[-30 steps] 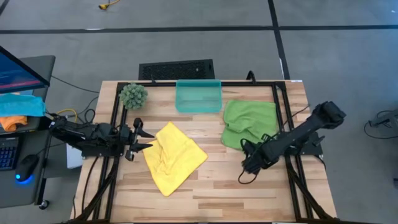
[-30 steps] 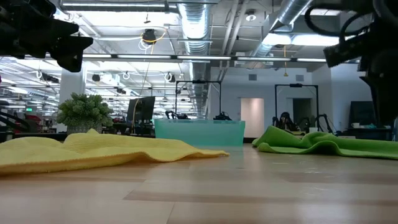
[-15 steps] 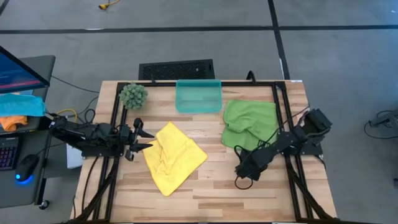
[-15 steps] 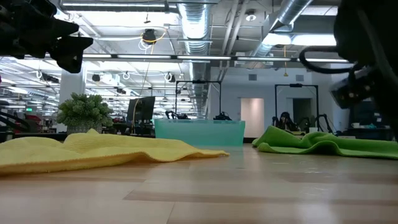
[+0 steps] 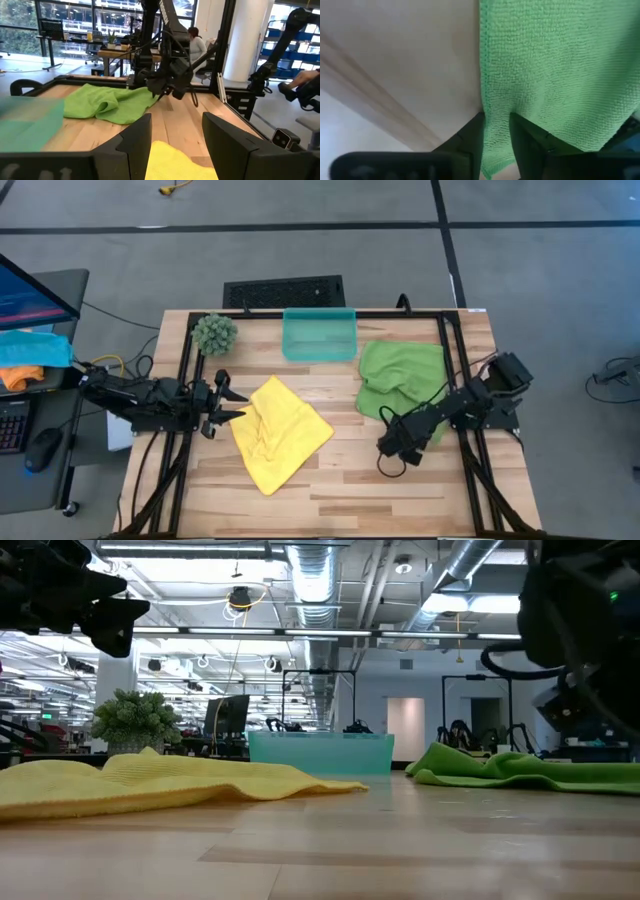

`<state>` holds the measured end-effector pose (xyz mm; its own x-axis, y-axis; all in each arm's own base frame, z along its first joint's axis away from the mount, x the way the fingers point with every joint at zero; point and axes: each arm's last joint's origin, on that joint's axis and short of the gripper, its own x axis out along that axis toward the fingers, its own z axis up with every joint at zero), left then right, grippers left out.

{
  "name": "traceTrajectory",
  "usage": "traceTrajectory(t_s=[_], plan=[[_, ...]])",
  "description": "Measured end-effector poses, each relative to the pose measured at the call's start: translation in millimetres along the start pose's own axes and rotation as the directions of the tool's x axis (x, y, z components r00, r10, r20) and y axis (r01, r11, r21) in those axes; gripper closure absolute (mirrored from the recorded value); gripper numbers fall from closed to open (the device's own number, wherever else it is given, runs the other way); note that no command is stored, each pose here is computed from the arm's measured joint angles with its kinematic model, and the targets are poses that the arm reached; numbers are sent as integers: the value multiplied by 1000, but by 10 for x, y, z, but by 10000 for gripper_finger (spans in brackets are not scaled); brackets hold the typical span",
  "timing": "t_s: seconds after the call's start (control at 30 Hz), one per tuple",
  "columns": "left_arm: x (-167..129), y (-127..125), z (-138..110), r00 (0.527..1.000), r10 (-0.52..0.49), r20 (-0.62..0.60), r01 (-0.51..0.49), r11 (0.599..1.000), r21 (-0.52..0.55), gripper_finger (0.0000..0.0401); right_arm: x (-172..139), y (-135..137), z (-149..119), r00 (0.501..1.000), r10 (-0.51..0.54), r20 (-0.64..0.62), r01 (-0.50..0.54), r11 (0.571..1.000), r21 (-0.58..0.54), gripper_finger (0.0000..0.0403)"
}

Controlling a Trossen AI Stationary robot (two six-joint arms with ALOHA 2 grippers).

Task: Roll microfiber towels into tight, uniform cylinder then place into a basket
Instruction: Fold the green microfiber cloth

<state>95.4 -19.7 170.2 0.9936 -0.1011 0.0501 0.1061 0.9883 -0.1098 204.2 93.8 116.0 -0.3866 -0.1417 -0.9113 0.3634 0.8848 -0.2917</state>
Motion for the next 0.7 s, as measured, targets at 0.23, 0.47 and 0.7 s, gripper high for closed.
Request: traceTrajectory(t_s=[0.23, 0.47, 0.7], plan=[[0, 0, -1, 1000, 0, 0, 0, 1000, -15, 234, 27, -80, 89, 997, 57, -46, -54, 997, 55, 381], [0, 6, 4, 1000, 23, 6, -23, 1000, -17, 234, -34, -2, 75, 999, 49, -19, -48, 998, 50, 391], [-3, 38, 21, 990, 137, 32, -136, 990, -24, 234, -214, 208, 65, 991, 89, 105, -93, 995, 38, 394]])
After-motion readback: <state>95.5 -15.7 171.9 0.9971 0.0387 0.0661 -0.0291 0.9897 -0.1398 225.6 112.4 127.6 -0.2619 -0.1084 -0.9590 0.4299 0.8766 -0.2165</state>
